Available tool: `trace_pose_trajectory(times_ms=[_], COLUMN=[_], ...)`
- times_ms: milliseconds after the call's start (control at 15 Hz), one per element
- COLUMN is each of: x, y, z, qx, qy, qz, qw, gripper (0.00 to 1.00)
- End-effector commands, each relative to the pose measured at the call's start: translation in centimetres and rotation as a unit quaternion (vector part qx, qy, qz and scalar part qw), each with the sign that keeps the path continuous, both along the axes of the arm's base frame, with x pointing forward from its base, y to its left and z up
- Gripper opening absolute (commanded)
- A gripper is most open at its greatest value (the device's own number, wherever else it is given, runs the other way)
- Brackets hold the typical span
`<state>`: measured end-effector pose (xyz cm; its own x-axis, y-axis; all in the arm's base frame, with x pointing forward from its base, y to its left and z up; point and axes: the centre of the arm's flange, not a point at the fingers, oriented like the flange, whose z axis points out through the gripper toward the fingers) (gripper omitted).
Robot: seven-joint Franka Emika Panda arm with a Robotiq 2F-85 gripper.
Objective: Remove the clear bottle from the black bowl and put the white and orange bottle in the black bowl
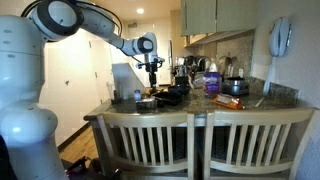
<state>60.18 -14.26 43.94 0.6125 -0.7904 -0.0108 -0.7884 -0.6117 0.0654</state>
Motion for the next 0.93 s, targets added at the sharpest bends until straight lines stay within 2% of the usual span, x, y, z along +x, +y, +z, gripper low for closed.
trace_pose_trajectory(times_ms=[0, 133, 267, 333, 467, 733, 867], x=[-0.7, -1.1, -1.5, -0.2, -0.3, -0.4, -1.0], y=[2.5, 5.0, 7.5, 5.9, 7.7, 7.7, 8.1], z=[-0.8, -1.2, -1.8, -1.5, -1.8, -1.9, -2.2], qx=[0.022, 0.028, 0.014, 0.019, 0.017, 0.017, 0.034], qy=[0.029, 0.048, 0.058, 0.047, 0.052, 0.054, 0.064], qz=[0.044, 0.075, 0.086, 0.073, 0.084, 0.084, 0.098], qw=[0.9984, 0.9956, 0.9945, 0.9961, 0.9949, 0.9949, 0.9925], gripper=[1.00, 1.00, 1.00, 1.00, 1.00, 1.00, 1.00])
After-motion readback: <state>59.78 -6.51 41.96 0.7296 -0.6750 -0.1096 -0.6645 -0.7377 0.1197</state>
